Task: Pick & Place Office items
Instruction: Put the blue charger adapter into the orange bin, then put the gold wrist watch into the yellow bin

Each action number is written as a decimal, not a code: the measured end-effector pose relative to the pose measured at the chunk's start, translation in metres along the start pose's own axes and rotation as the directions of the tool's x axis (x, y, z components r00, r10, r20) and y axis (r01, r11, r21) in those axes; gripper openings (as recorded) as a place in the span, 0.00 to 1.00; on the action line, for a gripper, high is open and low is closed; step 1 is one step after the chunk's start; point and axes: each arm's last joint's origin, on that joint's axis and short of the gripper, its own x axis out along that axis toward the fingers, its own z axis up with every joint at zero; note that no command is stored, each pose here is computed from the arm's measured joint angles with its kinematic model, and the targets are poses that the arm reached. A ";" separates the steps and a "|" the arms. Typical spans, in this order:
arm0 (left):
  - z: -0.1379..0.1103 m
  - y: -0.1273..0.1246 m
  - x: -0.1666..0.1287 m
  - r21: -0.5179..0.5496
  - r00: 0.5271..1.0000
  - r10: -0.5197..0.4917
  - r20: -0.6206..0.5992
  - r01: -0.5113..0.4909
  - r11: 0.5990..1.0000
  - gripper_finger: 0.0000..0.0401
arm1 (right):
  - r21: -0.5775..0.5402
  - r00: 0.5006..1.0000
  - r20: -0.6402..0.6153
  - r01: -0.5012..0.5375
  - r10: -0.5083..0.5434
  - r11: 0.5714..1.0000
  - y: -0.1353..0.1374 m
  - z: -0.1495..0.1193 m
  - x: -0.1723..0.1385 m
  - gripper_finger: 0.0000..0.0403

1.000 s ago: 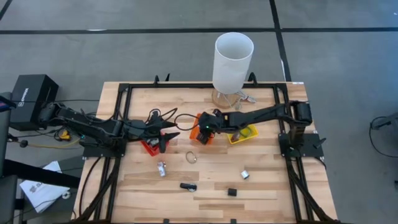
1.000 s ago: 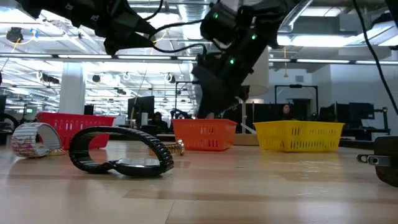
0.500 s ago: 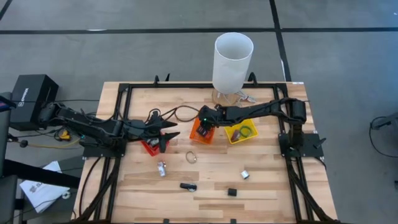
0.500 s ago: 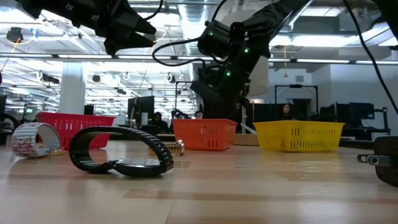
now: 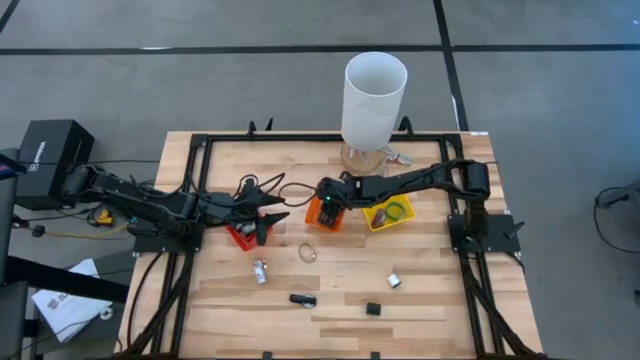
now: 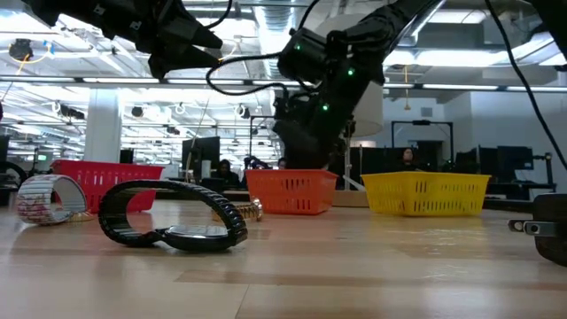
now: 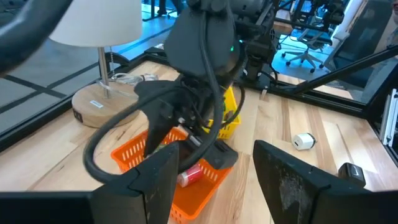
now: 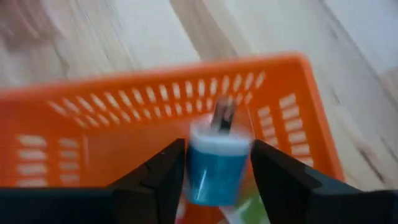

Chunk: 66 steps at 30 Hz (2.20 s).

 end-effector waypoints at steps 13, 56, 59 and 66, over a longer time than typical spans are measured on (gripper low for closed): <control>0.000 0.000 0.000 0.000 1.000 0.000 0.000 0.000 1.000 0.51 | 0.014 1.000 0.002 0.012 -0.012 1.000 -0.007 0.002 0.000 0.56; -0.008 -0.008 -0.002 0.012 0.969 -0.215 -0.121 0.218 0.976 0.51 | -0.375 0.945 -0.094 -0.325 0.313 0.868 0.124 0.014 -0.101 0.52; -0.009 -0.008 -0.002 0.017 0.968 -0.217 -0.128 0.221 0.975 0.51 | -0.357 0.937 -0.099 -0.348 0.335 0.867 0.133 0.011 -0.095 0.52; -0.012 -0.006 -0.002 0.177 0.968 -0.199 -0.155 0.225 0.958 0.51 | -0.338 0.887 -0.264 -0.452 0.378 0.825 0.152 -0.017 -0.091 0.52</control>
